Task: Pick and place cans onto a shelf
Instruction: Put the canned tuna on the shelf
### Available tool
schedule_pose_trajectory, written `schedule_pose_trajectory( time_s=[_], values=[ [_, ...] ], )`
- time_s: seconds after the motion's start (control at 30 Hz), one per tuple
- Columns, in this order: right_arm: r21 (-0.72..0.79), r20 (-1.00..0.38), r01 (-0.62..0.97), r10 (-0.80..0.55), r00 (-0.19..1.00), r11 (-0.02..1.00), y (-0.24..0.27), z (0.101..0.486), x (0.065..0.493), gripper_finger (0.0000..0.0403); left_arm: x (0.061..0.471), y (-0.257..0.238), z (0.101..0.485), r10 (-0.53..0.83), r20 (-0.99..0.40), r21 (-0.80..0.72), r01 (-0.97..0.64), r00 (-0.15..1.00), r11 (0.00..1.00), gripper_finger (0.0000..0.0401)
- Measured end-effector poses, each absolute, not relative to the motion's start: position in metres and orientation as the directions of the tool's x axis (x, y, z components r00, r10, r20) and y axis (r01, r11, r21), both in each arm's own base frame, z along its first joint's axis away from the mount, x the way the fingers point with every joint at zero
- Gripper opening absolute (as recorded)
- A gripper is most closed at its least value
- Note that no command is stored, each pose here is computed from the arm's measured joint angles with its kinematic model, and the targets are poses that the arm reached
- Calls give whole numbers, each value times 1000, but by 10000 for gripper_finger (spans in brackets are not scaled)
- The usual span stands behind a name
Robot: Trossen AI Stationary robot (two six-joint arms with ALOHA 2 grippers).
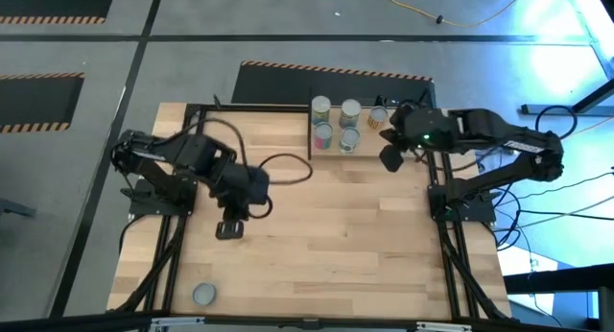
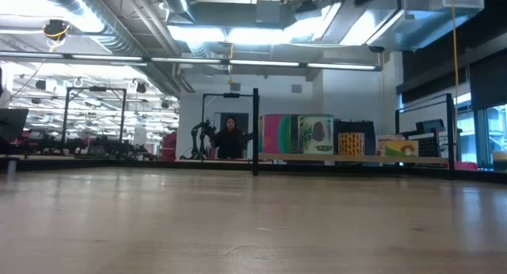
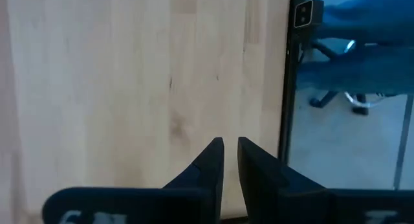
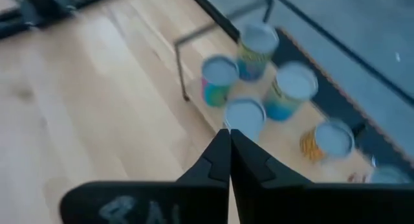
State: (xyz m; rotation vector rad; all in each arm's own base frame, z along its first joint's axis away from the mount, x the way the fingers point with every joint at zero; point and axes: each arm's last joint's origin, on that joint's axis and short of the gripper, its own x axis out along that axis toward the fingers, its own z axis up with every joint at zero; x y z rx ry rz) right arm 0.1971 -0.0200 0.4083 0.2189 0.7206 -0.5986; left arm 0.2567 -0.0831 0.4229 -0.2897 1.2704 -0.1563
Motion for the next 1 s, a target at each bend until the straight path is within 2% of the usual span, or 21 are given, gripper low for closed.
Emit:
schedule_pose_trajectory(
  time_s=[0.27,0.47,0.63,0.77,1.0],
  values=[
    [-78,-629,423,-374,681,903,-6,439,185,5,242,-120,421,-167,-933,-272,-325,318,906,4],
    [-67,-623,376,-333,707,924,2,445,182,6,231,-147,401,-173,-959,-248,-374,223,894,20],
    [-62,-624,353,-312,717,934,7,445,182,6,217,-171,365,-142,-988,-155,-313,64,937,45],
    [-50,-624,345,-300,722,937,10,445,182,6,200,-189,333,-49,-999,-46,-158,-15,986,50],
    [-39,-624,348,-295,724,937,11,445,182,7,182,-220,282,-62,-998,-62,21,16,998,46]
  ],
)
